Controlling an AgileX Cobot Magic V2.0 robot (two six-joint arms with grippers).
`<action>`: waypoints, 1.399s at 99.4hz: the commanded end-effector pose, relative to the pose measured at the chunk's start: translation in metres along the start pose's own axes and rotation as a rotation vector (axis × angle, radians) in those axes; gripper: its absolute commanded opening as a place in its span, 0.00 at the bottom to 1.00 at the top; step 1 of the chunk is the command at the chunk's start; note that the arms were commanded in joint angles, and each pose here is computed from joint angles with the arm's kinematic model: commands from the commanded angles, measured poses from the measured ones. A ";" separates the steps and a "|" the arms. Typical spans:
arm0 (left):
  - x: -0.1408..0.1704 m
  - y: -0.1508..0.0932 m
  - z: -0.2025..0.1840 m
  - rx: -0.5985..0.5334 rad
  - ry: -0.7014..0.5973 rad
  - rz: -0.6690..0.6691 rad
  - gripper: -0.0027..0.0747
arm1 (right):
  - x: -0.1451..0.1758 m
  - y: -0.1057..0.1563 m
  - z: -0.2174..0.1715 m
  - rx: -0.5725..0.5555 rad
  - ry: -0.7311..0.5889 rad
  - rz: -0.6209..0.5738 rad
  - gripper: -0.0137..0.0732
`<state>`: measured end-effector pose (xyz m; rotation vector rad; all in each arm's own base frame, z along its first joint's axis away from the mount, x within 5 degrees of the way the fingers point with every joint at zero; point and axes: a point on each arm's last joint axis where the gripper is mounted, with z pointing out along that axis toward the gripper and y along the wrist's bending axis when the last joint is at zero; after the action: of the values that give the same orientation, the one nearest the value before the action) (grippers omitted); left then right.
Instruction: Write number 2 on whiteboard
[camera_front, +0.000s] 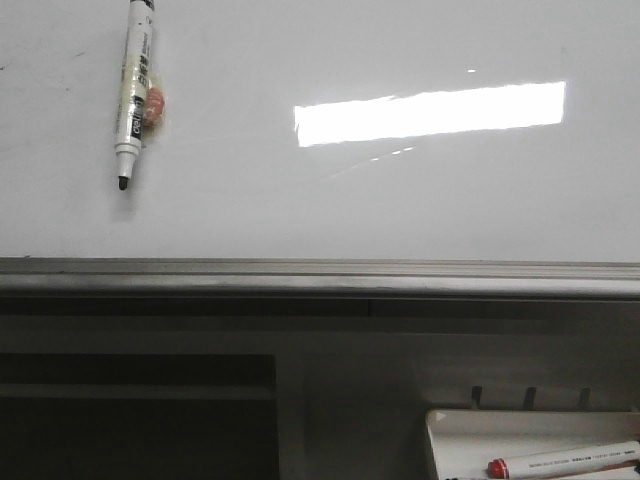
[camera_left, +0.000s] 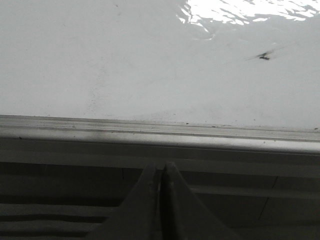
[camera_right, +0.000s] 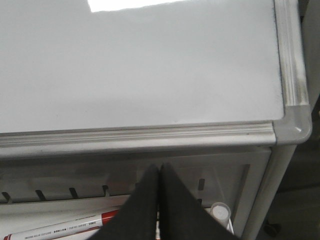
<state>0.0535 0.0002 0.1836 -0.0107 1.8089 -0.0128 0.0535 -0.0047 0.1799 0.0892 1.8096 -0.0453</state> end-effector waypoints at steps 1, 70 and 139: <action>-0.003 0.000 -0.001 0.003 -0.074 -0.015 0.01 | 0.005 0.000 0.001 0.005 -0.017 -0.004 0.08; -0.048 -0.002 -0.017 0.031 -0.604 -0.044 0.01 | -0.051 0.003 -0.019 -0.028 -0.683 -0.003 0.08; -0.117 -0.005 -0.031 0.043 -0.267 -0.057 0.01 | -0.108 0.007 -0.049 -0.062 -0.072 0.120 0.10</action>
<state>0.0505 -0.0028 0.2780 -0.0635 1.5597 -0.1227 0.0334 0.0015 0.2746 0.1521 1.6918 0.0931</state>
